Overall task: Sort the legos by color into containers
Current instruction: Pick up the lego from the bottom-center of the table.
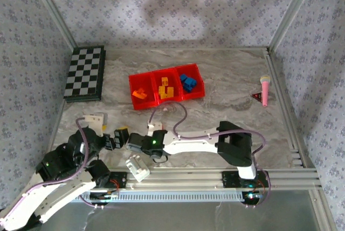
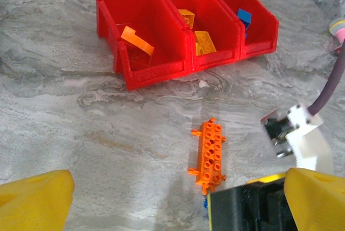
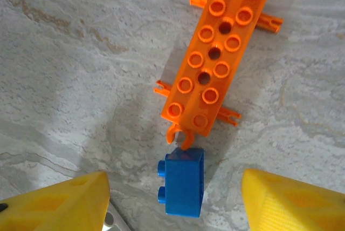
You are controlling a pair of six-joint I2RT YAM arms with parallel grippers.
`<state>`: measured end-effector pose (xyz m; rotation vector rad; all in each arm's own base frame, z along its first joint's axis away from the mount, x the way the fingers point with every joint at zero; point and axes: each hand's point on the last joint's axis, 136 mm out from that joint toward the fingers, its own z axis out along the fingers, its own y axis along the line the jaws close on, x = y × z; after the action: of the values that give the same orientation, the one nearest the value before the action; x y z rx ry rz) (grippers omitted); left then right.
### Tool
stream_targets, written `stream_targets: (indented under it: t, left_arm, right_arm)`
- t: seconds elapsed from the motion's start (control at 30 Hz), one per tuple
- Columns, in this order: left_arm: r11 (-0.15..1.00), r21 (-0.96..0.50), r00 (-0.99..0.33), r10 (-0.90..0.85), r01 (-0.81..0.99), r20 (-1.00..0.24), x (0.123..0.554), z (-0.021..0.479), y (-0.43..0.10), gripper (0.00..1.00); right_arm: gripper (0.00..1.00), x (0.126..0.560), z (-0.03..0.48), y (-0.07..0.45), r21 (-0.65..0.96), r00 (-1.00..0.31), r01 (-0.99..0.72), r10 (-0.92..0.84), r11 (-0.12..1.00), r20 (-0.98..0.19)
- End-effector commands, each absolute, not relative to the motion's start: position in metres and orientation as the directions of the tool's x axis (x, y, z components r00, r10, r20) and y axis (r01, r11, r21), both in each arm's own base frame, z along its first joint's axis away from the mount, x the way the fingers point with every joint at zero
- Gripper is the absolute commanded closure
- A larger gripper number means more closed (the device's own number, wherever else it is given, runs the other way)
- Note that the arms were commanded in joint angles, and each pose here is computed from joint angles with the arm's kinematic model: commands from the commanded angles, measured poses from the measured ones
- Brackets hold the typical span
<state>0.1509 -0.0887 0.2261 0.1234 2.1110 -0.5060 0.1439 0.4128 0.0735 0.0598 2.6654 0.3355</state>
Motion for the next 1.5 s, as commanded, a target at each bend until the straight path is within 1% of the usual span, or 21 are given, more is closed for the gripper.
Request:
stream_targets:
  t: [0.0,0.27,0.57,0.93,1.0,1.1,1.33,1.4,1.47]
  left_arm:
    - [0.897,-0.345,-0.525,-0.159,0.277,-0.836,0.153,0.24,-0.089,0.0]
    - [0.906,-0.366,-0.463,-0.237,0.213,-0.854,0.152,0.249,-0.065,0.0]
    - [0.893,-0.423,-0.367,-0.346,0.154,-0.863,0.146,0.259,-0.036,0.0]
    - [0.886,-0.433,-0.362,-0.353,0.166,-0.863,0.144,0.26,-0.034,0.0]
    - [0.886,-0.433,-0.362,-0.354,0.166,-0.862,0.145,0.26,-0.035,0.0]
    - [0.885,-0.434,-0.364,-0.353,0.169,-0.862,0.145,0.259,-0.036,0.0]
    - [0.886,-0.425,-0.384,-0.333,0.185,-0.861,0.146,0.256,-0.043,0.0]
    - [0.886,-0.423,-0.388,-0.328,0.189,-0.861,0.146,0.256,-0.044,0.0]
    - [0.886,-0.423,-0.389,-0.328,0.189,-0.861,0.146,0.256,-0.045,0.0]
  right_arm:
    - [0.34,0.137,0.063,0.41,0.216,-0.9,0.026,0.117,0.976,-0.419]
    - [0.36,0.135,0.052,0.406,0.207,-0.907,0.037,0.12,0.978,-0.403]
    - [0.39,0.132,0.034,0.414,0.174,-0.925,-0.002,0.065,0.985,-0.375]
    - [0.47,0.142,0.029,0.397,0.102,-0.911,0.009,0.05,0.995,-0.408]
    - [0.49,0.144,0.029,0.396,0.092,-0.91,0.002,0.04,0.996,-0.413]
    - [0.61,0.146,0.028,0.395,0.085,-0.908,-0.003,0.033,0.996,-0.417]
    - [0.64,0.15,0.033,0.389,0.059,-0.898,-0.007,0.019,0.998,-0.439]
    - [0.68,0.151,0.038,0.385,0.044,-0.893,-0.01,0.011,0.999,-0.449]
    - [0.69,0.154,0.048,0.378,0.029,-0.883,-0.011,0.004,1.0,-0.469]
